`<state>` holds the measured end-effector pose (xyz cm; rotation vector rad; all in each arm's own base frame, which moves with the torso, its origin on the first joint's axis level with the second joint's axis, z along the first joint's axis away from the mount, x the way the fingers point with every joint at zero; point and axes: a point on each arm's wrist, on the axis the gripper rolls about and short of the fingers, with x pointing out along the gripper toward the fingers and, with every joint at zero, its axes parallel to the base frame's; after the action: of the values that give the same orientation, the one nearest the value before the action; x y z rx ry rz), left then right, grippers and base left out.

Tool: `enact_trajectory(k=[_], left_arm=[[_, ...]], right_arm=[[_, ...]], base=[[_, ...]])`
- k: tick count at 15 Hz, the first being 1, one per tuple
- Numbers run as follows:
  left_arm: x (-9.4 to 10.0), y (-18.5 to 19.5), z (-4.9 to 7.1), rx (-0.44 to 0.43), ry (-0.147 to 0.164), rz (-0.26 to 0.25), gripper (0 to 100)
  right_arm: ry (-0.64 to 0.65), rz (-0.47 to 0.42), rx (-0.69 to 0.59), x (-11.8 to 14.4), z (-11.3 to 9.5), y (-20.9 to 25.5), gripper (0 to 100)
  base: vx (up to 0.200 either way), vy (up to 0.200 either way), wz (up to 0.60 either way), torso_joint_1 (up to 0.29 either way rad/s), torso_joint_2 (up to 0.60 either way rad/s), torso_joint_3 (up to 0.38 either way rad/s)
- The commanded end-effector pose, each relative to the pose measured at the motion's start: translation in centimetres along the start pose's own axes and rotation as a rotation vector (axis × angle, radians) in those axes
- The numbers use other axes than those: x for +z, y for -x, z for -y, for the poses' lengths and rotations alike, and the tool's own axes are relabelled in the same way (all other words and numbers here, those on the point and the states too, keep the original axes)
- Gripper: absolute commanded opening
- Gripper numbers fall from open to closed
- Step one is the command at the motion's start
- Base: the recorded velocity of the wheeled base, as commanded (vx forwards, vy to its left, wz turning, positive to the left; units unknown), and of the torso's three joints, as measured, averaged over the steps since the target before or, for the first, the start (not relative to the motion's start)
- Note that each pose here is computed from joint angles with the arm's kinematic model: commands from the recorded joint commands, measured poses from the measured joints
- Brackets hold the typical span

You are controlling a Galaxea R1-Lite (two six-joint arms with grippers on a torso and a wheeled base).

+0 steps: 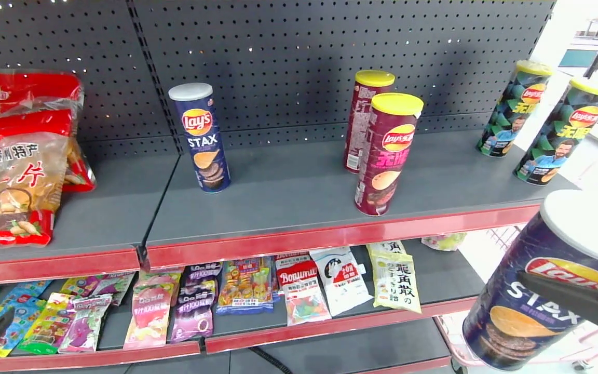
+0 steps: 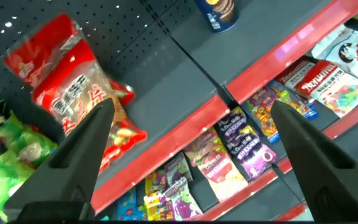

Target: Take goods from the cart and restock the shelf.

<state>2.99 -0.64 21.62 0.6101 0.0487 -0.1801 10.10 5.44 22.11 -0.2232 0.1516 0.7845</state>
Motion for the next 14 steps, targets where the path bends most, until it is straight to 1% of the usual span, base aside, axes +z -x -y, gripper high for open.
enact_trajectory(k=[1, 5, 14], left_arm=[[0.01, -0.01, 0.00, 0.000, 0.001, 0.000, 100], [-0.04, -0.03, 0.03, -0.001, 0.000, -0.004, 100], [-0.04, -0.06, 0.04, -0.002, 0.000, -0.005, 100]], right_arm=[[-0.002, -0.001, 0.001, 0.04, 0.03, -0.07, 0], [-0.001, -0.003, 0.002, 0.02, 0.06, -0.18, 0], [-0.002, -0.001, -0.002, -0.09, 0.01, 0.02, 0]], base=[[0.000, 0.000, 0.00, 0.000, 0.00, 0.000], [0.000, 0.000, 0.00, 0.000, 0.00, 0.000], [0.000, 0.200, 0.00, 0.001, 0.00, 0.006]])
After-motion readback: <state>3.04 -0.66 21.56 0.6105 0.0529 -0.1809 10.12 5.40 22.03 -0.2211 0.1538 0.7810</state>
